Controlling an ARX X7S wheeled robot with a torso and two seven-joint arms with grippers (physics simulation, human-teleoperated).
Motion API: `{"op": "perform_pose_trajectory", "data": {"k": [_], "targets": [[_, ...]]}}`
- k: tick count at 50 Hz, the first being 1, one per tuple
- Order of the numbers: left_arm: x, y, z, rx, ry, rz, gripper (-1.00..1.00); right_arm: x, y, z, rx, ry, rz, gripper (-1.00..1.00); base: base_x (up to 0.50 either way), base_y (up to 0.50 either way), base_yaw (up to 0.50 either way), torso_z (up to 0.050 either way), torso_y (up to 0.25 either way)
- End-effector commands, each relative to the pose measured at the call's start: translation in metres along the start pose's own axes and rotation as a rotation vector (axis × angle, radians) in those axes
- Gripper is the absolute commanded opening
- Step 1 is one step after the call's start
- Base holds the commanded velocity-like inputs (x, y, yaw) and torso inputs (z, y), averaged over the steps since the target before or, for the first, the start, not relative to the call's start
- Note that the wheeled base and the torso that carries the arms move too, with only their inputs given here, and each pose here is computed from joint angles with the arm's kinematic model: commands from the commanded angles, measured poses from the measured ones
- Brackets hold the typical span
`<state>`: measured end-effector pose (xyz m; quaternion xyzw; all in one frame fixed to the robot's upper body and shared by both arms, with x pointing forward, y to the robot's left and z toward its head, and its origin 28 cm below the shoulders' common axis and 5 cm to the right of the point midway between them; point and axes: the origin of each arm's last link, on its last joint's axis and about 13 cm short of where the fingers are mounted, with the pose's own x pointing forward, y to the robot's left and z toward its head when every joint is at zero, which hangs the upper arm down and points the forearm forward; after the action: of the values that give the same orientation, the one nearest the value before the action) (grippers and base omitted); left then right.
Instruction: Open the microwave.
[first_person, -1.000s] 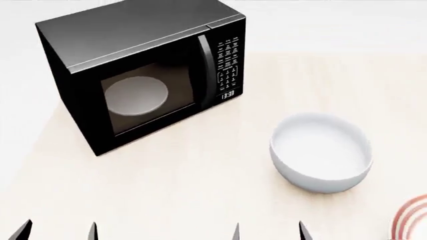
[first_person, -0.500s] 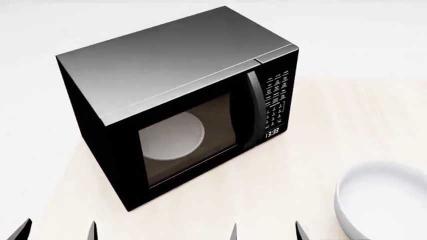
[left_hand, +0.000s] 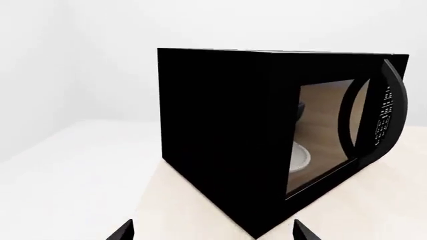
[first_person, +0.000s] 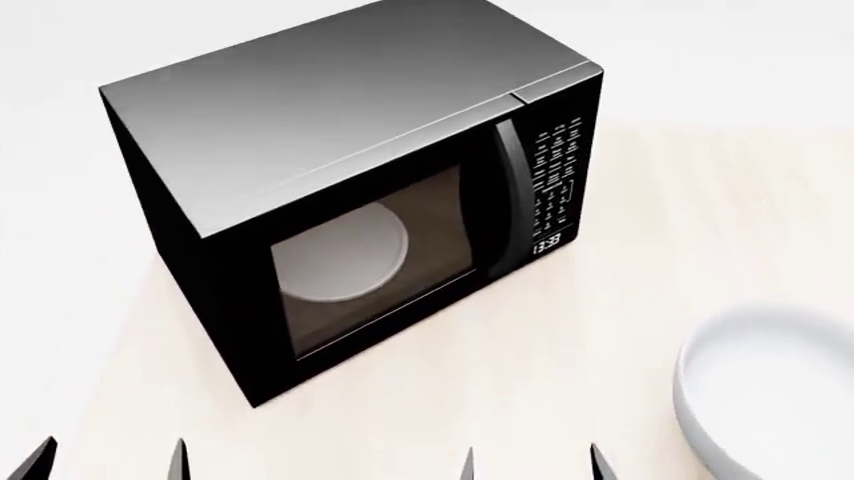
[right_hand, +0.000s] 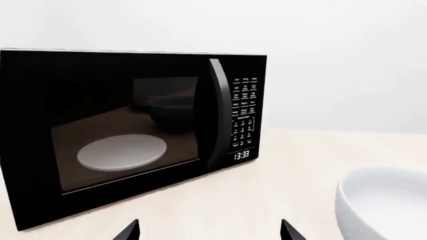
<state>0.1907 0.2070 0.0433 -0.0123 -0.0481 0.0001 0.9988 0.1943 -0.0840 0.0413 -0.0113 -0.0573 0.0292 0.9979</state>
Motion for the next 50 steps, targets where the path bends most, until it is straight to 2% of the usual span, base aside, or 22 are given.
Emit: {"op": "perform_pose_trajectory", "data": {"k": [1, 28, 33, 37, 50], "targets": [[0.000, 0.000, 0.001, 0.003, -0.004, 0.002, 1.00, -0.001, 0.000, 0.001, 0.001, -0.004, 0.001, 1.00, 0.00, 0.00, 0.00, 0.017, -0.154], [0.000, -0.001, 0.001, 0.005, -0.013, 0.008, 1.00, -0.001, 0.000, 0.003, 0.022, -0.009, 0.002, 1.00, 0.00, 0.00, 0.00, 0.019, -0.154], [0.000, 0.000, 0.002, -0.011, -0.006, 0.009, 1.00, 0.000, -0.003, 0.006, 0.037, -0.019, -0.003, 1.00, 0.00, 0.00, 0.00, 0.002, 0.000], [-0.001, 0.000, 0.002, -0.015, -0.004, 0.007, 1.00, 0.008, -0.006, 0.012, 0.025, -0.018, -0.003, 1.00, 0.00, 0.00, 0.00, 0.000, 0.000], [-0.002, 0.001, 0.005, -0.016, -0.007, 0.005, 1.00, 0.057, -0.021, 0.044, -0.093, 0.004, -0.003, 1.00, 0.00, 0.00, 0.00, 0.000, 0.000]]}}
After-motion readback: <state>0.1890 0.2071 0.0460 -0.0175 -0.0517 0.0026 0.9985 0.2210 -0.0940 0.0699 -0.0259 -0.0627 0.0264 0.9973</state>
